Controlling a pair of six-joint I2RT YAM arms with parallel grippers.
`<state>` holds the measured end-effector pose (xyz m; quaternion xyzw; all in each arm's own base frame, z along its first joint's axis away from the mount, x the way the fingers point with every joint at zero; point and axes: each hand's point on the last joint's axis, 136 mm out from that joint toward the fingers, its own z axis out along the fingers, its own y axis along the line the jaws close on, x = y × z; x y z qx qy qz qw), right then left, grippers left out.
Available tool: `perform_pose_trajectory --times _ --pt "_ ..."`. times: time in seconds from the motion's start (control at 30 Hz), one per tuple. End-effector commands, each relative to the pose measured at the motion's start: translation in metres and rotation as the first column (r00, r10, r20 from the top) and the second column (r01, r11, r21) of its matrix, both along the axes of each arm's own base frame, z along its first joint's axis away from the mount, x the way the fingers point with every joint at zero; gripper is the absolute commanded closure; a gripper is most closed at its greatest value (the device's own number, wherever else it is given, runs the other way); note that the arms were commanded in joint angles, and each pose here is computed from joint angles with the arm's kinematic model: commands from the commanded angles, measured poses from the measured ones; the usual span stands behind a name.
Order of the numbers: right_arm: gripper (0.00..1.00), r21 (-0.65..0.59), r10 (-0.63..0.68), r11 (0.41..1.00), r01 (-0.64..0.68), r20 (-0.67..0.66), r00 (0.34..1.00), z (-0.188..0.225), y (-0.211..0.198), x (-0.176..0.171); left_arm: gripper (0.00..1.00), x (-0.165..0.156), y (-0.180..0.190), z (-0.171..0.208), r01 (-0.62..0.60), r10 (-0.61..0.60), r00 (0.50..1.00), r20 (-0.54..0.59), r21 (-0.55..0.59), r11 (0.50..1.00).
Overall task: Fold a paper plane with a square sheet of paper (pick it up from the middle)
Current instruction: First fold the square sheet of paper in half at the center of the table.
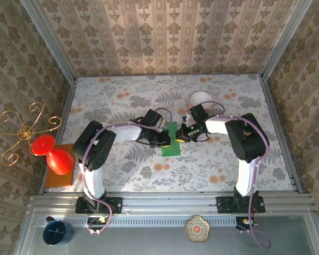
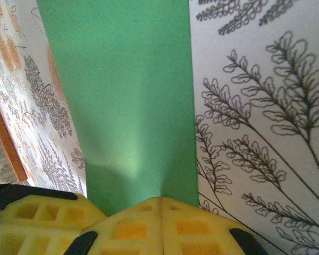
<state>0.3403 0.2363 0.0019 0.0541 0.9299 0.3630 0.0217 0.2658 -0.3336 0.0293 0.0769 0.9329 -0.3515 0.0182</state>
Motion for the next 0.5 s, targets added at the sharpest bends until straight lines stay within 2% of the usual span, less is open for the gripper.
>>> perform_pose_trajectory --times 0.0,0.17,0.47 --pt "0.91 -0.406 -0.145 0.913 0.042 -0.228 0.963 -0.096 -0.080 -0.059 0.99 0.000 0.013 -0.019 -0.060 0.062 0.996 -0.056 0.031 0.998" --pt "0.91 -0.420 -0.150 0.907 0.041 -0.230 0.962 -0.098 -0.083 -0.061 0.99 0.000 0.026 -0.030 -0.111 0.113 0.990 -0.085 0.035 0.993" --pt "0.92 -0.455 -0.162 0.890 0.040 -0.232 0.959 -0.101 -0.090 -0.064 0.98 -0.025 0.066 -0.037 -0.192 0.198 0.968 -0.157 0.054 0.980"
